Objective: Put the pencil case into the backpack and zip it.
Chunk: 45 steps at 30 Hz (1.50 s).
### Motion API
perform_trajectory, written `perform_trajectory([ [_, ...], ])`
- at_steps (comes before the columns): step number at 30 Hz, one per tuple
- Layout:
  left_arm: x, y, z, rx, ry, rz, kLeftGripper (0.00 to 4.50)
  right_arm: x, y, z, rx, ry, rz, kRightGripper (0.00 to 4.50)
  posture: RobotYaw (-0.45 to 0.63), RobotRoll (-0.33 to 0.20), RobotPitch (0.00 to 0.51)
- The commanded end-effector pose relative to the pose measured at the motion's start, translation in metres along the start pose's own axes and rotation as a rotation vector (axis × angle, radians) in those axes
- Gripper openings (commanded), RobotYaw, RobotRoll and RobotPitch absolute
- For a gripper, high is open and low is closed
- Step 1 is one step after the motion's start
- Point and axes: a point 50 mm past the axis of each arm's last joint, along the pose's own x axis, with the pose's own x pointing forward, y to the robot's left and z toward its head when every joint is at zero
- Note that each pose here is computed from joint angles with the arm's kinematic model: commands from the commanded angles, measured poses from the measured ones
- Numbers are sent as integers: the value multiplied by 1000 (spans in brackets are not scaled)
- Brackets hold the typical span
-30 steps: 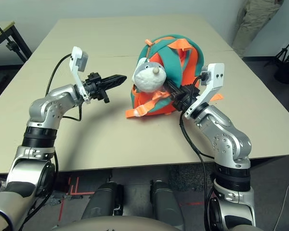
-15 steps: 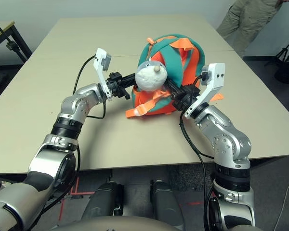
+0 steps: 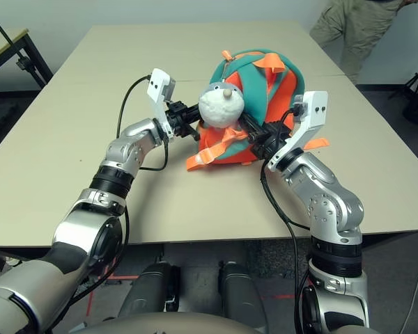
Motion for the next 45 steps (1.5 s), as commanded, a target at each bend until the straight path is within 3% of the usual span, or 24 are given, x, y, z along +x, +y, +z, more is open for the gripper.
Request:
perform_trajectory([
  [1,3,-14,-21,41,138,-78,0,1,7,1,-5,-15,30,140,54,0,78],
  [4,-8,-12,-28,118,214,-94,0,1,7,1,-4,-13,30,140,53,0,80],
  [7,-21,-5,-13,46,163,-88,0,1,7,0,-3,-11,32,140,57,0,84],
  [10,-43,5,12,53,129,-92,873,1,7,0,-3,-6,33,140,68,0,86],
  [15,-74,13,49,146,146,-90,2816,3,6,-3,-4,14,47,140,85,0,86],
  [19,-89,10,82,180,92,-94,4401,2,4,-7,-18,39,52,140,92,0,83],
  [23,-93,-2,108,207,32,-148,4500,1,1,-11,-35,63,52,140,94,0,76],
  [25,-89,-15,109,214,44,-224,4500,0,-1,-16,-37,75,48,140,92,0,75],
  [32,-78,-36,101,197,84,-346,4500,-5,-5,-25,-43,96,33,140,79,0,70],
  [45,-47,-32,68,203,146,-345,4500,-6,-2,-26,-43,77,23,140,58,0,69],
])
